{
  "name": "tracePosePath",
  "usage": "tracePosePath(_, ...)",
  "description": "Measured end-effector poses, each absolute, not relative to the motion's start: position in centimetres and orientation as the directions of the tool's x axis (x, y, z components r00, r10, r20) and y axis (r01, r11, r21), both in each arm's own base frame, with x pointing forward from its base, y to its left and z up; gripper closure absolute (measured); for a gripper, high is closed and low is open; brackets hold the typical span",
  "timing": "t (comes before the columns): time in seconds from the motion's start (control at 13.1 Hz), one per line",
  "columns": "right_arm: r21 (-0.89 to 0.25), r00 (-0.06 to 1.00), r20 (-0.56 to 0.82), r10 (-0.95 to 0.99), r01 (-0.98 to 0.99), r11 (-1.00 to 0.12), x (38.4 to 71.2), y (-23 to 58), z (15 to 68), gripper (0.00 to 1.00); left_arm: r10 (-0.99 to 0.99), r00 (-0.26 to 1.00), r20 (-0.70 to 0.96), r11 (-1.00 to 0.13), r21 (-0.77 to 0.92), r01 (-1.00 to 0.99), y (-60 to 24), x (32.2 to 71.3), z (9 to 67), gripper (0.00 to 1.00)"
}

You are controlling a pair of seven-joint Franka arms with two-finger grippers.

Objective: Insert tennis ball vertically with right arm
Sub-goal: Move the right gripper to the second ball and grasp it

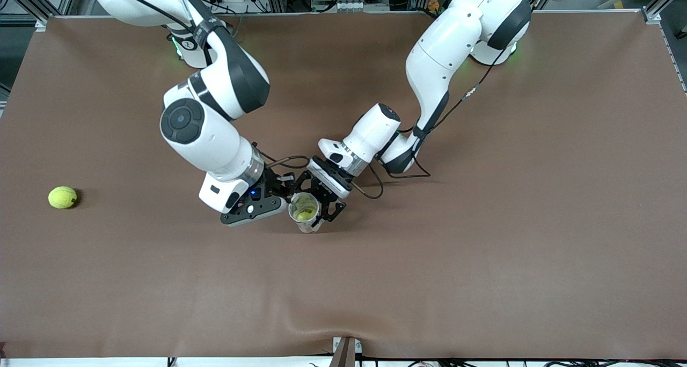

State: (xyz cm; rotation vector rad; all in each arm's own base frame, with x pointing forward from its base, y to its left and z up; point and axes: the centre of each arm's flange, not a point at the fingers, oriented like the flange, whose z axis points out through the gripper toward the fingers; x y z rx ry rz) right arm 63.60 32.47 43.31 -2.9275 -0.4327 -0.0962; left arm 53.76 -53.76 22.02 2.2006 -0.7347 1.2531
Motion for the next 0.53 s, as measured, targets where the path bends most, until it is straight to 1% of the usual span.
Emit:
tracePosePath(0.15,-0.122,0.935,0.039,0.351,0.354,-0.927,64.7,27.2,44.1,0.63,-0.206,0.431,0.878,-0.73,0.155,-0.666,-53.8,53.8,22.0,0.19)
tracePosePath(0.23,-0.106,0.929,0.003,0.369,0.367,-0.924,65.0,24.1,45.0,0.62,-0.206,0.431,0.878,-0.73,0.155,-0.666,-53.8,53.8,22.0,0.19)
tracePosePath(0.31,-0.094,0.926,-0.034,0.376,0.372,-0.924,65.1,21.0,45.9,0.58,-0.206,0.431,0.878,-0.73,0.155,-0.666,-53.8,53.8,22.0,0.19)
tracePosePath(0.38,-0.085,0.924,-0.07,0.377,0.371,-0.925,65.0,17.9,46.8,0.58,-0.206,0.431,0.878,-0.73,0.155,-0.666,-53.8,53.8,22.0,0.19)
tracePosePath(0.46,-0.078,0.922,-0.105,0.372,0.365,-0.928,65.0,14.7,47.4,0.5,-0.206,0.431,0.878,-0.73,0.155,-0.666,-53.8,53.8,22.0,0.19)
tracePosePath(0.53,-0.072,0.922,-0.139,0.361,0.354,-0.933,65.0,11.4,47.6,0.4,-0.206,0.431,0.878,-0.73,0.155,-0.666,-53.8,53.8,22.0,0.19)
